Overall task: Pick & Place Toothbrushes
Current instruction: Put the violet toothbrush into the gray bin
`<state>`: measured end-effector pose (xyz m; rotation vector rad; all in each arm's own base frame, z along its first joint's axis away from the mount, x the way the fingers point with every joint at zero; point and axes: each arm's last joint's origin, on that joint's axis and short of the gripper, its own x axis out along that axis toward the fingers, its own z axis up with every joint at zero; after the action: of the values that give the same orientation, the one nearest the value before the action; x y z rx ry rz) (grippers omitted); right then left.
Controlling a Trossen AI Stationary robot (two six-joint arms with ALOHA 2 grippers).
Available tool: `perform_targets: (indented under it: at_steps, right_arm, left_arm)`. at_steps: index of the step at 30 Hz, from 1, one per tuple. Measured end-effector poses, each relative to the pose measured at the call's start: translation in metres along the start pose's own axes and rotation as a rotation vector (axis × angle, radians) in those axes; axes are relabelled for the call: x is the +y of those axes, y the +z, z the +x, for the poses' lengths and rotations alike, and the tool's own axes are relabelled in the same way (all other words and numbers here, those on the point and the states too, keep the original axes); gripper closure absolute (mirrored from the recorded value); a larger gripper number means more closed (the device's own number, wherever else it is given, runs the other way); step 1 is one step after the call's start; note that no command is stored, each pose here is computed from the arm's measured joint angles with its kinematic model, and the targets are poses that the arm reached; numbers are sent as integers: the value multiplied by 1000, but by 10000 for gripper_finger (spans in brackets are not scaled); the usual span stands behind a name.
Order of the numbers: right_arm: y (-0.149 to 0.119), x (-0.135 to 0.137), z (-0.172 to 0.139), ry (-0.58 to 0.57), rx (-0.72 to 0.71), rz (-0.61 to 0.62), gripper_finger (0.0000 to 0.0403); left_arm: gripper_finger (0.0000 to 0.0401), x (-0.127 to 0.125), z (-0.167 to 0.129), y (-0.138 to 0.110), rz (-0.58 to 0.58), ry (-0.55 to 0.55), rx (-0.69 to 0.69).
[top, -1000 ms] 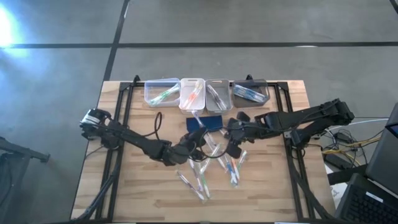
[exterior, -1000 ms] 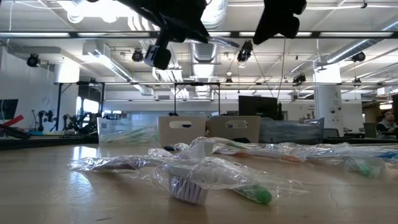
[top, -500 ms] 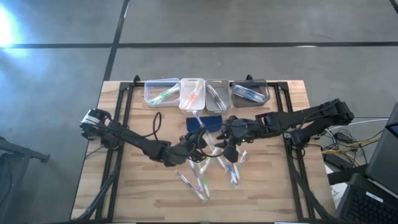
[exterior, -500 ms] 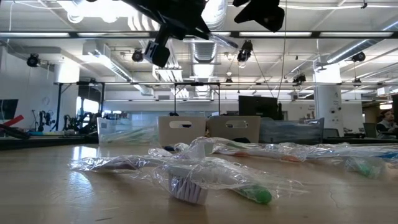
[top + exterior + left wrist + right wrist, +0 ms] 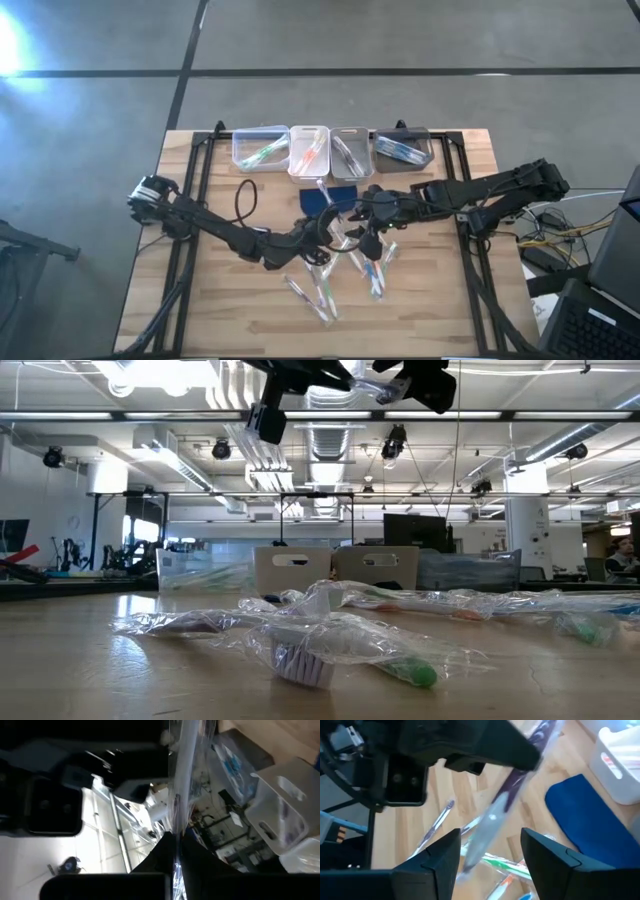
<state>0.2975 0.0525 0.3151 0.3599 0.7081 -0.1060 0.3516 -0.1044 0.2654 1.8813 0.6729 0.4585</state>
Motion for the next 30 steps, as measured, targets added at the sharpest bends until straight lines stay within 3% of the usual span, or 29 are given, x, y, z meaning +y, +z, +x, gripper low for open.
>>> perform_targets:
  at_steps: [17,26,30]
  right_arm:
    - [7,-1,0,-32,-79,4,262]
    - [7,-2,0,-50,-84,-17,331]
    - [6,-3,0,-63,-79,-28,369]
  left_arm:
    - [383,14,0,-5,39,109,-19]
    - [381,14,1,-5,62,112,-17]
    - [360,14,0,-4,50,112,-21]
